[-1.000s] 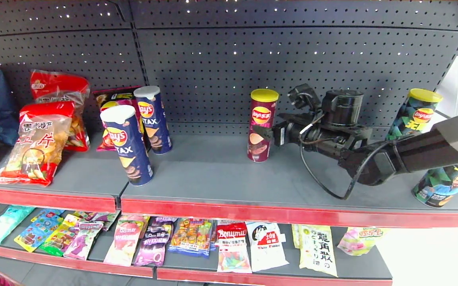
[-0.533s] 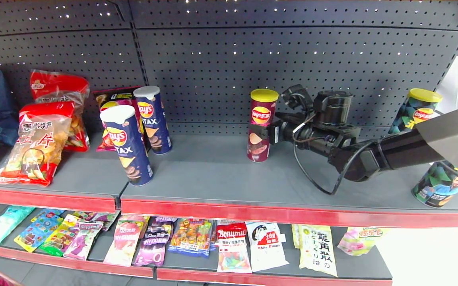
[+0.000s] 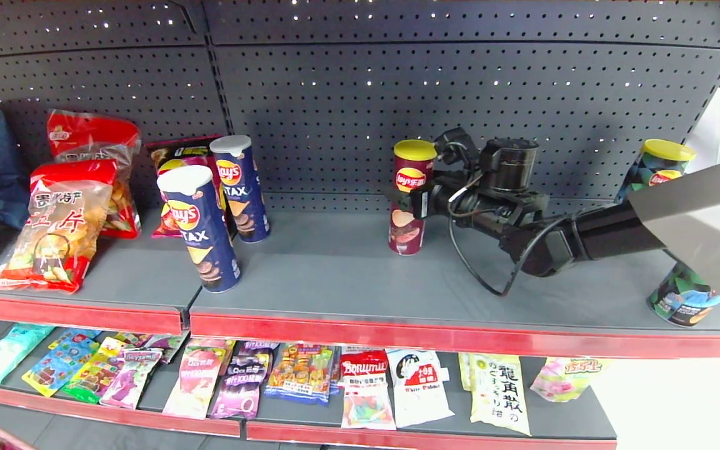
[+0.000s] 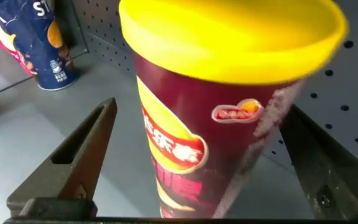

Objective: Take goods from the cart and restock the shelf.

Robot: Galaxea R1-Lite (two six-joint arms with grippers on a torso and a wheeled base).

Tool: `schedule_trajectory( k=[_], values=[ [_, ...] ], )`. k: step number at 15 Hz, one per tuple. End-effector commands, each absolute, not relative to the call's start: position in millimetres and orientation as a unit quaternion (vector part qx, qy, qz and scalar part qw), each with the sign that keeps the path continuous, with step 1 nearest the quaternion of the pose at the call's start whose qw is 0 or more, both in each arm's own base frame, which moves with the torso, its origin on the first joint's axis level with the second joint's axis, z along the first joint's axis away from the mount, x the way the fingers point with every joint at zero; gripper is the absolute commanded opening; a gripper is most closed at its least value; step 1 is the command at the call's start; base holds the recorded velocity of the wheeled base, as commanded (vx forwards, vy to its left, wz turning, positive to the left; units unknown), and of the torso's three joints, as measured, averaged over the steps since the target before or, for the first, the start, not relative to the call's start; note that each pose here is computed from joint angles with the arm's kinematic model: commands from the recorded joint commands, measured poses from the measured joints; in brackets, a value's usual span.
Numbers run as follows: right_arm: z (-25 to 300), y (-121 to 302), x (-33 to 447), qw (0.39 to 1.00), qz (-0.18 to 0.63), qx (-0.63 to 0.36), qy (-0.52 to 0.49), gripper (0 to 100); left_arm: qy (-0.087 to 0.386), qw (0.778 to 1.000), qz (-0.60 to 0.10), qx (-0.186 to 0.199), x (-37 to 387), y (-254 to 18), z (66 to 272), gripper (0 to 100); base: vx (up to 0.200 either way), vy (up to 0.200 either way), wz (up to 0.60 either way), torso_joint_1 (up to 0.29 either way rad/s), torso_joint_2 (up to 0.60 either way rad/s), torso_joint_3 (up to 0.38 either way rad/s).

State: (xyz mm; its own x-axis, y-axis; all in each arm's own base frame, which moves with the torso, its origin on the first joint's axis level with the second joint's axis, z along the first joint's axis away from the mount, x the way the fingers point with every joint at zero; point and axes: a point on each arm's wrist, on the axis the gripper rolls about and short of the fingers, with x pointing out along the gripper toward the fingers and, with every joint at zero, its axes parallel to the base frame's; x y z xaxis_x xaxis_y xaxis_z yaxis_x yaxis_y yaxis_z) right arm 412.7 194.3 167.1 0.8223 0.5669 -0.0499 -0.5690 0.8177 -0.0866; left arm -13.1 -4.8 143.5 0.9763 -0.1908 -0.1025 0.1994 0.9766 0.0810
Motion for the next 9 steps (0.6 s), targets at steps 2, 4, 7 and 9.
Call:
schedule_trajectory(
  k=[2, 4, 7, 9],
  values=[
    [167, 200, 417, 0.953, 0.300, -0.048, 0.003, 0, 0.046, 0.993, -0.098, 0.045, -15, -5, 140, 0, 0.000, 0.000, 0.00, 0.000, 0.00, 0.000],
    [166, 202, 418, 0.952, 0.301, -0.048, 0.002, 0, 0.046, 0.993, -0.098, 0.045, -15, -5, 140, 0, 0.000, 0.000, 0.00, 0.000, 0.00, 0.000],
    [161, 202, 415, 0.952, 0.303, -0.051, 0.012, 0, 0.046, 0.993, -0.098, 0.045, -15, -5, 140, 0, 0.000, 0.000, 0.00, 0.000, 0.00, 0.000],
    [174, 199, 406, 0.952, 0.303, -0.050, 0.005, 0, 0.045, 0.993, -0.098, 0.046, -15, -5, 141, 0, 0.000, 0.000, 0.00, 0.000, 0.00, 0.000]
  ],
)
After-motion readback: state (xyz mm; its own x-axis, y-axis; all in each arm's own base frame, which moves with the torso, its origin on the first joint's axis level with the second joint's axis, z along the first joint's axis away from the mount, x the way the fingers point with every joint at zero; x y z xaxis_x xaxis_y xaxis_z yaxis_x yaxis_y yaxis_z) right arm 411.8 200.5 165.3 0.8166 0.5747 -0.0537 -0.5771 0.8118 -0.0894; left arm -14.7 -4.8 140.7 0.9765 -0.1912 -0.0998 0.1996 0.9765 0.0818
